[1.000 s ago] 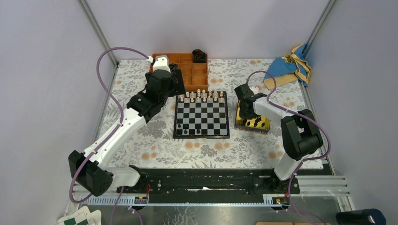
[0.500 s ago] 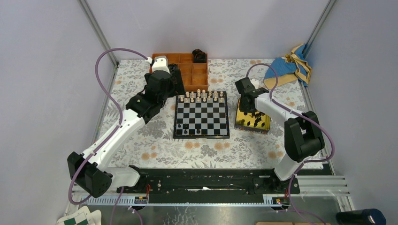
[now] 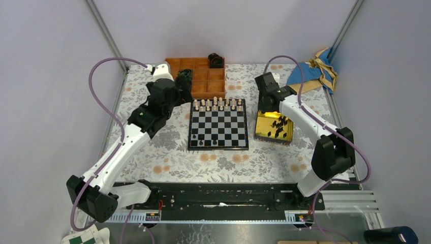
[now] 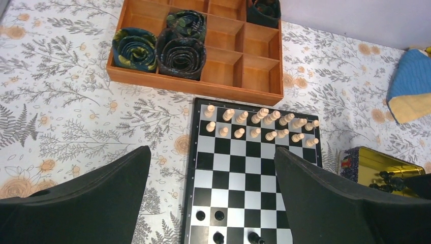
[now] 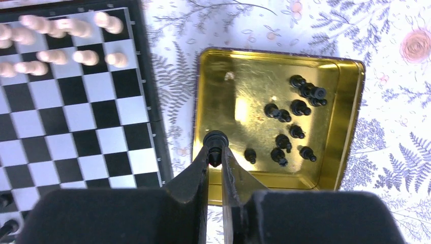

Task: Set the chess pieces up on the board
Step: Place the chess piece on the chessboard.

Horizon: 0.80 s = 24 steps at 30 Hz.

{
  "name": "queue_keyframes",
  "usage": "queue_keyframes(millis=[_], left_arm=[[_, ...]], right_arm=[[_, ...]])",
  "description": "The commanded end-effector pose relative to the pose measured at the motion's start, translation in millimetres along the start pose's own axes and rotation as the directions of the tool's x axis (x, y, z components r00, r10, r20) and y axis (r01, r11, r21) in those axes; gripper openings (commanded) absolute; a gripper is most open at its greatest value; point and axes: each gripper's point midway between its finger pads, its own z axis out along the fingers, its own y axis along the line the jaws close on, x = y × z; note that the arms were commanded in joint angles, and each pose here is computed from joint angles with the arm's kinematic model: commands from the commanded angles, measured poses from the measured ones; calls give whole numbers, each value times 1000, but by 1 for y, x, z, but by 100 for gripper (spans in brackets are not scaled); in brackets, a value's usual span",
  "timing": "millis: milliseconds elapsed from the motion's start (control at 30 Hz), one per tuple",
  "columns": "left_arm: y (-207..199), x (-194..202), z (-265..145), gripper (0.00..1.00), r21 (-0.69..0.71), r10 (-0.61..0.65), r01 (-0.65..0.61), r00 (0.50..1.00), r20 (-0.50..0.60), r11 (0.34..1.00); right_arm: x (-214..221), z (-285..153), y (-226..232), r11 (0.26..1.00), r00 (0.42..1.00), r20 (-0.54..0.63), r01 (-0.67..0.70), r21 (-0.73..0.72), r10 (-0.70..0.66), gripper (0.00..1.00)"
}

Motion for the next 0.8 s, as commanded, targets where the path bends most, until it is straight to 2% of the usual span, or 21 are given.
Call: queue_keyframes(millis=[0, 300, 567, 767], left_arm=[[14, -3, -7, 99, -30, -46, 46, 999, 23, 998], [37, 2, -25, 99, -58, -77, 78, 997, 29, 995], [53, 0, -43, 99, -87, -84, 88, 995, 47, 992], [61, 0, -54, 99, -98, -87, 93, 994, 61, 991]], right_arm=[[-14, -35, 28, 994, 997, 40, 68, -80, -65, 0], [5, -60, 108, 956, 981, 21, 195, -219, -195, 0], [34, -81, 187, 883, 943, 14, 317, -345, -333, 0], [61, -85, 225, 833, 908, -16, 378, -404, -419, 0]])
